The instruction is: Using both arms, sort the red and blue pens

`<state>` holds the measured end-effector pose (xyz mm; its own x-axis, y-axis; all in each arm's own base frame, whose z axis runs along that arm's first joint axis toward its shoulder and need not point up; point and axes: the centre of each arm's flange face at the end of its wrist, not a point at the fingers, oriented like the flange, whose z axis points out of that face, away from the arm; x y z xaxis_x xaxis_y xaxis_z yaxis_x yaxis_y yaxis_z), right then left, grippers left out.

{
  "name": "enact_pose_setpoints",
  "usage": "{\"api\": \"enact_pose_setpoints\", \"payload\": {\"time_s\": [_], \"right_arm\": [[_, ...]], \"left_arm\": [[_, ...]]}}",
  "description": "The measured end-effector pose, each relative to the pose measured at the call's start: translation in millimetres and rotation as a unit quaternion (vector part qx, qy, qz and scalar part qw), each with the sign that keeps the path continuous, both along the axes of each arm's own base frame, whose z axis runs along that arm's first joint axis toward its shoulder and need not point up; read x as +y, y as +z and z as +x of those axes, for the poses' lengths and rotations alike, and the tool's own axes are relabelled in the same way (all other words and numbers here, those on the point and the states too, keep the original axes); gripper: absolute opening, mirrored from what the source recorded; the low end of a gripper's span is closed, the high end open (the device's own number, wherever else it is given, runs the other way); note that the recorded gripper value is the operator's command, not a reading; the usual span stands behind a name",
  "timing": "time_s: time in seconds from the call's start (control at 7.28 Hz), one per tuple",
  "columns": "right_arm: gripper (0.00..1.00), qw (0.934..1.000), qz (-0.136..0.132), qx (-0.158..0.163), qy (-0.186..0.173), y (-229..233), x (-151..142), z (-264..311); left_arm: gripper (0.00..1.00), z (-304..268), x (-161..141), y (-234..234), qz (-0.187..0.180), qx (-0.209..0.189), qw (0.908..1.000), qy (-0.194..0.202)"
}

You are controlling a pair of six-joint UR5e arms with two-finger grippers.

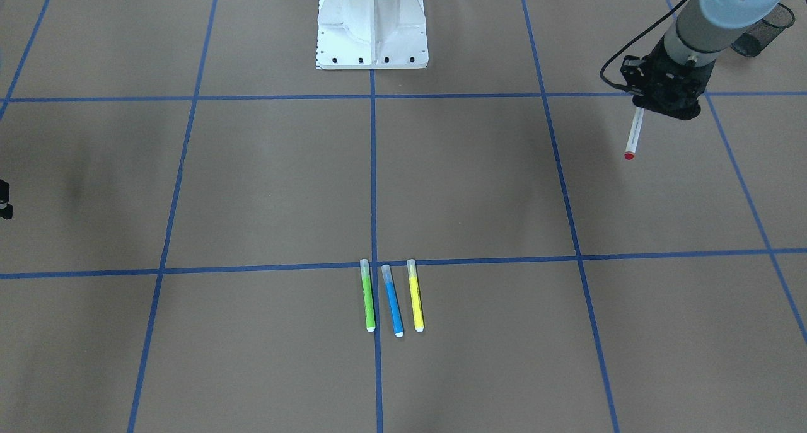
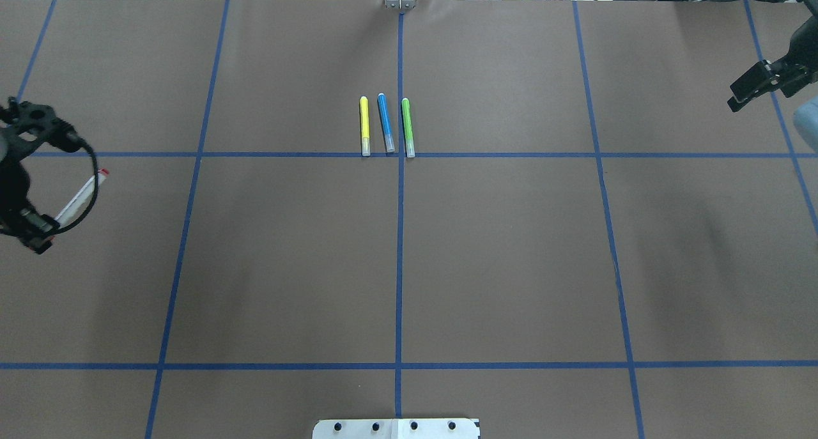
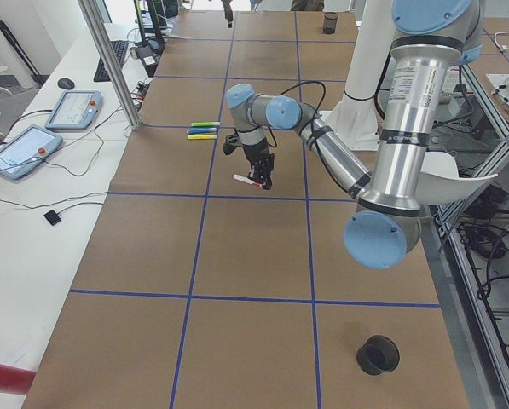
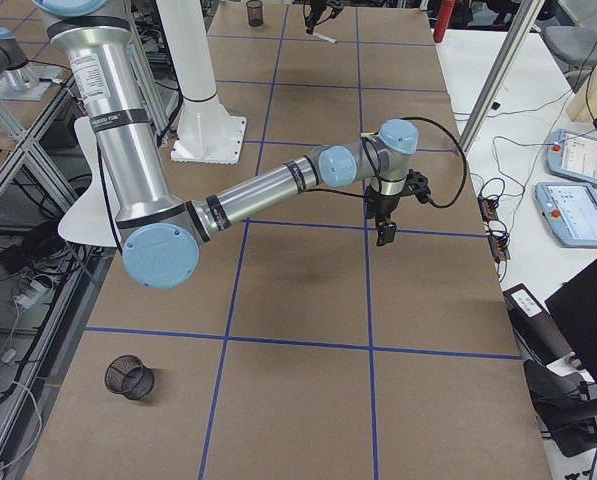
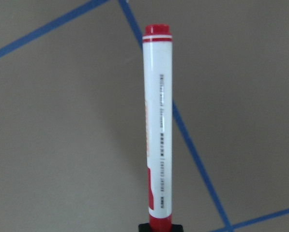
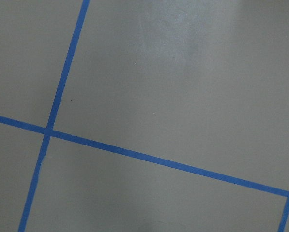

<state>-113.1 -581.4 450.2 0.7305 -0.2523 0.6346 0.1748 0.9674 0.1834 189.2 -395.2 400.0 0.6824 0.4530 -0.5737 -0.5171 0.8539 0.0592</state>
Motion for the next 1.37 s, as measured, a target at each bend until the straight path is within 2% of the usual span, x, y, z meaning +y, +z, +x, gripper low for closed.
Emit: {"api": "enact_pose_setpoints", "payload": {"time_s": [0.41, 0.82, 1.1, 1.37], "right_arm": [[1.00, 1.0000, -0.001, 0.000, 0.000, 1, 1, 0], [1.00, 1.0000, 0.000, -0.001, 0.000, 0, 2, 1], [1.00, 1.0000, -0.002, 0.000, 0.000, 2, 3, 0], [1.00, 1.0000, -0.003, -0.001, -0.001, 3, 3, -1]], "left_arm": [[0.00, -103, 73, 82, -0.001, -0.056, 0.9962, 0.066], [0.00, -170, 143, 141, -0.053, -0.095, 0.9877, 0.113], [0.00, -195, 186, 169, -0.097, -0.129, 0.9775, 0.136], [0.00, -221, 224, 199, -0.136, -0.167, 0.9607, 0.175]]}}
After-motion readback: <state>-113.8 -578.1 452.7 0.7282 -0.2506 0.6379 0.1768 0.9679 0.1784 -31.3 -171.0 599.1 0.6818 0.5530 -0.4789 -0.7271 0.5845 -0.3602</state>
